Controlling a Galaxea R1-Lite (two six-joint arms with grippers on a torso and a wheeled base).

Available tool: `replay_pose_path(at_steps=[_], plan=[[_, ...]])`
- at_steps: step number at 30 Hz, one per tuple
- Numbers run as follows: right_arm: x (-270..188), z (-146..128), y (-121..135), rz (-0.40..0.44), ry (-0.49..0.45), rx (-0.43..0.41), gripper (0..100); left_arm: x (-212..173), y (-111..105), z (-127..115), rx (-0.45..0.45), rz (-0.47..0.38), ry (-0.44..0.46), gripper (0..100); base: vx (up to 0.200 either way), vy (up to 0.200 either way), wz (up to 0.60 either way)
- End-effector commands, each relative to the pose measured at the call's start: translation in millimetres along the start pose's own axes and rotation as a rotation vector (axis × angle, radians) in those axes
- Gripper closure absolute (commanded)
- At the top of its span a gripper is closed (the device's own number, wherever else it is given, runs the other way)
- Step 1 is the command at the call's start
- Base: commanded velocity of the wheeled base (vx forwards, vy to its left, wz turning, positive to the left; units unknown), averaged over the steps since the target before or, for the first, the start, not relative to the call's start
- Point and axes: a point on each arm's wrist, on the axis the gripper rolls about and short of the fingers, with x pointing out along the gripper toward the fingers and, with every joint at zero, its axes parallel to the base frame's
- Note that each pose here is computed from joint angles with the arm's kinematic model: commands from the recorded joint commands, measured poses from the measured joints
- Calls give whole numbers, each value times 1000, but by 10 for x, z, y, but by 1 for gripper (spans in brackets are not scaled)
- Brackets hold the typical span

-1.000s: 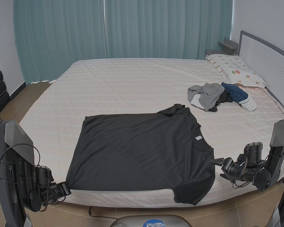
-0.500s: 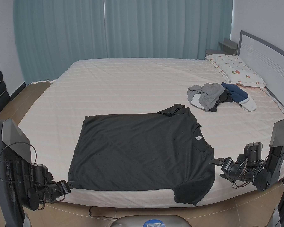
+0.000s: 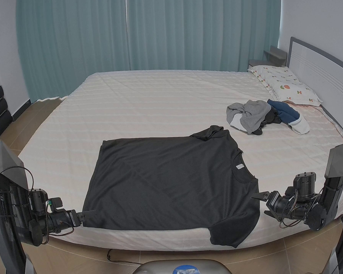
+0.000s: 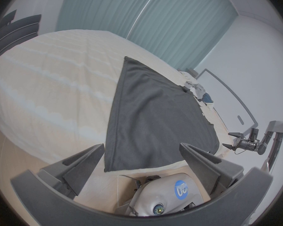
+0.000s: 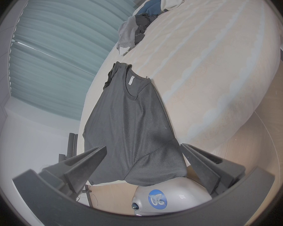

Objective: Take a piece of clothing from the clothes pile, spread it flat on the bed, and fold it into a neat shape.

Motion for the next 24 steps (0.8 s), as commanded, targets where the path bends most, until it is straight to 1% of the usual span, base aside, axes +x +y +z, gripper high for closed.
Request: replay_pose_path(at_steps=[1, 4, 6, 9, 10, 12, 13, 14, 15, 16, 17, 18, 19, 20, 21, 22, 23, 24], plan=[[16, -20, -6, -2, 10, -1, 0, 119, 79, 101, 19, -32, -24, 0, 0, 0, 0], [18, -27, -1, -1, 12, -3, 0, 167, 103, 132, 9, -35, -9, 0, 0, 0, 0], [21, -31, -1, -2, 14, -4, 0, 182, 134, 223, 0, -67, -9, 0, 0, 0, 0], [21, -31, -1, -2, 14, -4, 0, -1, 119, 441, -15, -113, -54, 0, 0, 0, 0], [21, -31, -1, -2, 14, -4, 0, -29, 112, 486, -23, -116, -60, 0, 0, 0, 0], [27, -28, 1, -1, 13, -4, 0, -120, 98, 687, -58, -111, -83, 0, 0, 0, 0], [27, -28, 1, -1, 13, -4, 0, -120, 98, 687, -58, -111, -83, 0, 0, 0, 0], [26, -33, 1, -1, 15, -4, 0, -255, 78, 899, -108, -126, -105, 0, 0, 0, 0], [26, -33, 1, -1, 15, -4, 0, -255, 78, 899, -108, -126, -105, 0, 0, 0, 0], [36, -57, 2, -3, 25, -8, 0, -399, -13, 1151, -217, -216, -91, 0, 0, 0, 0], [39, -62, 2, -3, 27, -8, 0, -454, -43, 1227, -257, -245, -78, 0, 0, 0, 0], [40, -65, 4, -3, 28, -9, 0, -494, -66, 1268, -264, -262, -65, 0, 0, 0, 0], [40, -65, 4, -3, 28, -9, 0, -500, -64, 1271, -263, -260, -65, 0, 0, 0, 0], [38, -66, 3, -4, 27, -9, 0, -441, -16, 1209, -196, -247, -45, 0, 0, 0, 0], [38, -66, 3, -3, 28, -9, 0, -390, 31, 1153, -167, -241, -28, 0, 0, 0, 0], [38, -67, 2, -5, 28, -9, 0, -273, 146, 993, -104, -230, 16, 0, 0, 0, 0], [38, -67, 2, -4, 29, -9, 0, -243, 175, 938, -87, -228, 31, 0, 0, 0, 0], [38, -67, 2, -4, 29, -9, 0, -165, 259, 784, -60, -223, 79, 0, 0, 0, 0]])
